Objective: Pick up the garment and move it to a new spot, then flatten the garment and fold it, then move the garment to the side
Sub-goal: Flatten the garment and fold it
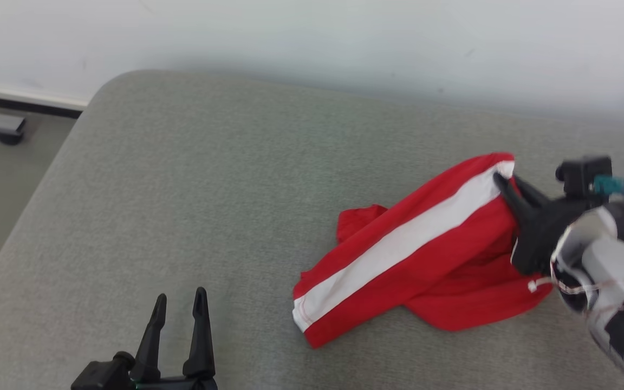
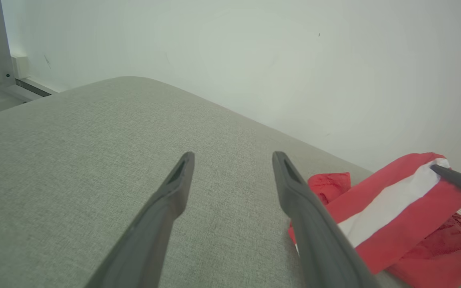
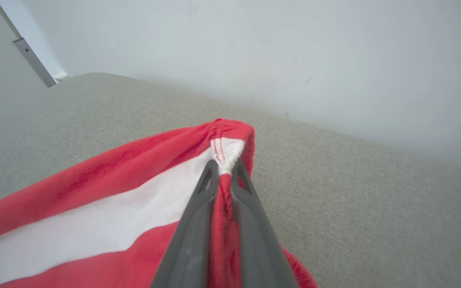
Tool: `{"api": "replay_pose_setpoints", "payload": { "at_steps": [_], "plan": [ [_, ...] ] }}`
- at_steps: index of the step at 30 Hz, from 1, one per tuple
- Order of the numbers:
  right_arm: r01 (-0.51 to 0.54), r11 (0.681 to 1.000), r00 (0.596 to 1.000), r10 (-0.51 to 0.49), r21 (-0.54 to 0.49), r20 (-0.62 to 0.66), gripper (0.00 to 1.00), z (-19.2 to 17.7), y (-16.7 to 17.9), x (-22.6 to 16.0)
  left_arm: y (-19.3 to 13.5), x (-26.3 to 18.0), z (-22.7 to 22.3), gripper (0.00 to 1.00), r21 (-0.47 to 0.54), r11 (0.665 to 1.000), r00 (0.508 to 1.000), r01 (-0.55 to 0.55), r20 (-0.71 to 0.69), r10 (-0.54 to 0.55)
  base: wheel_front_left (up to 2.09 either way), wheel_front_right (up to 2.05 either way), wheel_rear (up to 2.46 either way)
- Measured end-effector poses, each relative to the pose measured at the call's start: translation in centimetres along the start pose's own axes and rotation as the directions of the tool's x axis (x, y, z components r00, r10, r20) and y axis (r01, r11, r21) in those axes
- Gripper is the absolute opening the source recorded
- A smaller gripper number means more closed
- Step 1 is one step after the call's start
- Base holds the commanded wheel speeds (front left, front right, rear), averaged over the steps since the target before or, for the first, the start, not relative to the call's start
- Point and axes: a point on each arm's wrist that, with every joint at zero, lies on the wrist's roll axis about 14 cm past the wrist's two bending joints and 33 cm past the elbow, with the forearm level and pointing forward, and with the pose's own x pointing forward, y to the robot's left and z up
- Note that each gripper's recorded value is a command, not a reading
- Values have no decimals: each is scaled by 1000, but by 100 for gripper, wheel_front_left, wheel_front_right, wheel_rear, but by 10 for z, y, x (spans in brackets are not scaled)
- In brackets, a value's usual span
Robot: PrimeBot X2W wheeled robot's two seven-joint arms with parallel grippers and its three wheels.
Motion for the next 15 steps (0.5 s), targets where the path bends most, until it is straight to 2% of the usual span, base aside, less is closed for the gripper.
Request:
{"api": "replay_pose_setpoints", "payload": {
  "at_steps": [8, 12, 15],
  "plan": [
    [-26, 996, 998, 22, 82, 59, 0, -35, 6, -76, -19, 1, -9, 100, -10, 998, 998, 61, -24, -61, 0, 0, 0],
    [31, 987, 999, -33, 155, 13, 0, -73, 1, -123, -34, 3, -20, 100, -12, 994, 992, 113, -54, -113, 0, 0, 0],
    [97, 969, 995, -93, 229, -26, 0, -100, -1, -155, -40, 7, -25, 100, -15, 990, 988, 137, -67, -138, 0, 0, 0]
  ]
}}
